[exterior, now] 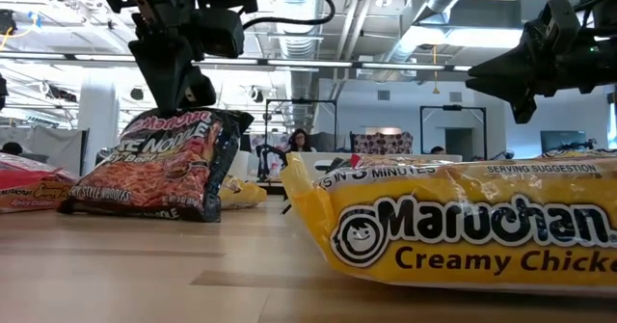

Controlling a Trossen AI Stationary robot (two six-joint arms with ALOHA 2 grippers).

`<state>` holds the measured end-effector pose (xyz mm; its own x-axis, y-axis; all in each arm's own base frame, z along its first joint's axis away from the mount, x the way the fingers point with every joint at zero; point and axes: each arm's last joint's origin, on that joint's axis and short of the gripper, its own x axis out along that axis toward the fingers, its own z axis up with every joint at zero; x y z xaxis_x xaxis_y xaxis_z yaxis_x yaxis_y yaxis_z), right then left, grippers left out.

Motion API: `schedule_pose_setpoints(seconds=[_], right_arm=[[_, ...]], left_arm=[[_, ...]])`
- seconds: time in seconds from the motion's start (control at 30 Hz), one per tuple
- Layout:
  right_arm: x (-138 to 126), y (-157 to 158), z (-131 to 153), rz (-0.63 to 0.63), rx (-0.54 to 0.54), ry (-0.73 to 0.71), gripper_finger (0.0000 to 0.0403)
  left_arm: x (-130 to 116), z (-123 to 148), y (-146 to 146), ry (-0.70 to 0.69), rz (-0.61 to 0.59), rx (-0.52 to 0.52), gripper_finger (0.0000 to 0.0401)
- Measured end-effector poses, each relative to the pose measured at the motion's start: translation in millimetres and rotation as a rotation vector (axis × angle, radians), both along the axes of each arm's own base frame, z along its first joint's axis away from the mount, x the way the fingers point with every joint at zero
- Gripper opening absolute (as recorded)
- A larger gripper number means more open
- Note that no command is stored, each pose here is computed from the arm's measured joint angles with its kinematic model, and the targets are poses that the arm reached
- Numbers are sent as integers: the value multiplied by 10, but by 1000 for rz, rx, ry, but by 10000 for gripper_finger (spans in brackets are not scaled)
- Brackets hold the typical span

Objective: Sort Maruchan noodles
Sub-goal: Put the black noodle pack into the left white bin

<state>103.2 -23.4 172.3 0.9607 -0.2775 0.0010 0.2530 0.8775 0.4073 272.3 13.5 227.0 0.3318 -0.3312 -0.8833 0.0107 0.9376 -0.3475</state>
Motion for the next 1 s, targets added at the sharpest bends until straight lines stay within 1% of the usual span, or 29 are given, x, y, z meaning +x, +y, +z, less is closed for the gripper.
schedule_pose_setpoints(seconds=[0.13, 0.33, 0.4, 0.53, 0.6, 0.73, 0.87, 0.93, 1.0], right_arm=[[0, 0, 0, 0, 0, 0, 132], [0, 0, 0, 0, 1, -1, 132], [0, 0, 0, 0, 1, -1, 132], [0, 0, 0, 0, 2, -1, 132], [0, 0, 1, 0, 1, -1, 132], [0, 0, 1, 0, 1, -1, 132], [0, 0, 0, 0, 1, -1, 132], [0, 0, 1, 0, 1, -1, 132], [0, 0, 0, 0, 1, -1, 132]], left_arm=[[0, 1, 4, -5, -10, -11, 22], [13, 2, 31, -25, -11, 15, 85], [14, -2, 38, -28, -13, 47, 108], [15, -12, 74, -16, 18, 168, 146], [14, -13, 93, -14, 30, 180, 160], [14, -21, 100, -25, 21, 118, 173], [-6, -126, 95, -39, 11, 55, 175], [-26, -194, 93, -36, 12, 59, 175], [-39, -234, 103, -28, 26, 98, 175]])
